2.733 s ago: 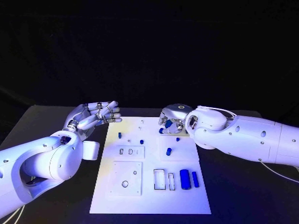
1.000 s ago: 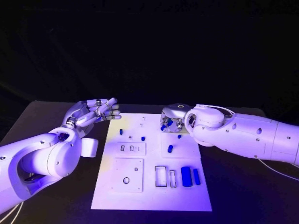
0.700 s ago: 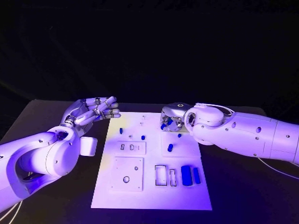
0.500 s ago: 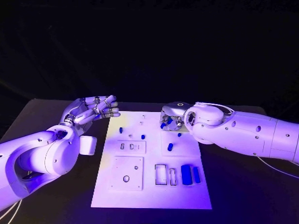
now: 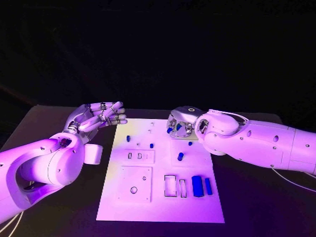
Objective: Assemble the parts on the task board
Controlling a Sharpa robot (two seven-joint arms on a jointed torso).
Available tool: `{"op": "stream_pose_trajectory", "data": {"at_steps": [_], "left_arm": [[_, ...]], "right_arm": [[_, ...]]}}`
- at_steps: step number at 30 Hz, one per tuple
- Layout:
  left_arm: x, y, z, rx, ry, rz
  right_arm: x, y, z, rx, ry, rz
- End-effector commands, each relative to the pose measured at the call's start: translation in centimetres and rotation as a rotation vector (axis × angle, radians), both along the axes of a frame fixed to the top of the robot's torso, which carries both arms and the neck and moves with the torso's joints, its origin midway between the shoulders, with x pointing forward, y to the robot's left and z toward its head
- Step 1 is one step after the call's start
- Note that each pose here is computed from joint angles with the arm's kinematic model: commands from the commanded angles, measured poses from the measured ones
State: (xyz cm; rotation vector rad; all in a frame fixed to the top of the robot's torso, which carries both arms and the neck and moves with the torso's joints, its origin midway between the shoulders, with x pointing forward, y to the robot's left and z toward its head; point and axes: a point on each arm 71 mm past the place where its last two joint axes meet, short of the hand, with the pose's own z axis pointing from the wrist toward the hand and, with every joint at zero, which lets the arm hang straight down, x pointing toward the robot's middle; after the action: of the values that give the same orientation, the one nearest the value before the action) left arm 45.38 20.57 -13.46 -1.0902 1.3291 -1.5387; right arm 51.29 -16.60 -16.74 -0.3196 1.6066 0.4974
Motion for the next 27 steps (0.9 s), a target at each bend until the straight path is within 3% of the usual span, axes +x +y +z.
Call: {"op": "stream_pose_trajectory", "data": {"at_steps": [1,13,27], "left_arm": [[0.03,-0.1,0.18,-0.005,-0.011,-0.018],[0.18,-0.2,0.3,-0.005,-0.014,-0.019],[0.2,-0.6,0.28,-0.007,-0.007,-0.033]], "right_arm": [[0.1,0.2,1.2,0.094,-0.101,-0.011],[1.4,1.9,1.7,0.126,-0.152,-0.02],[2.7,4.4,0.5,0.073,-0.079,0.002]]}}
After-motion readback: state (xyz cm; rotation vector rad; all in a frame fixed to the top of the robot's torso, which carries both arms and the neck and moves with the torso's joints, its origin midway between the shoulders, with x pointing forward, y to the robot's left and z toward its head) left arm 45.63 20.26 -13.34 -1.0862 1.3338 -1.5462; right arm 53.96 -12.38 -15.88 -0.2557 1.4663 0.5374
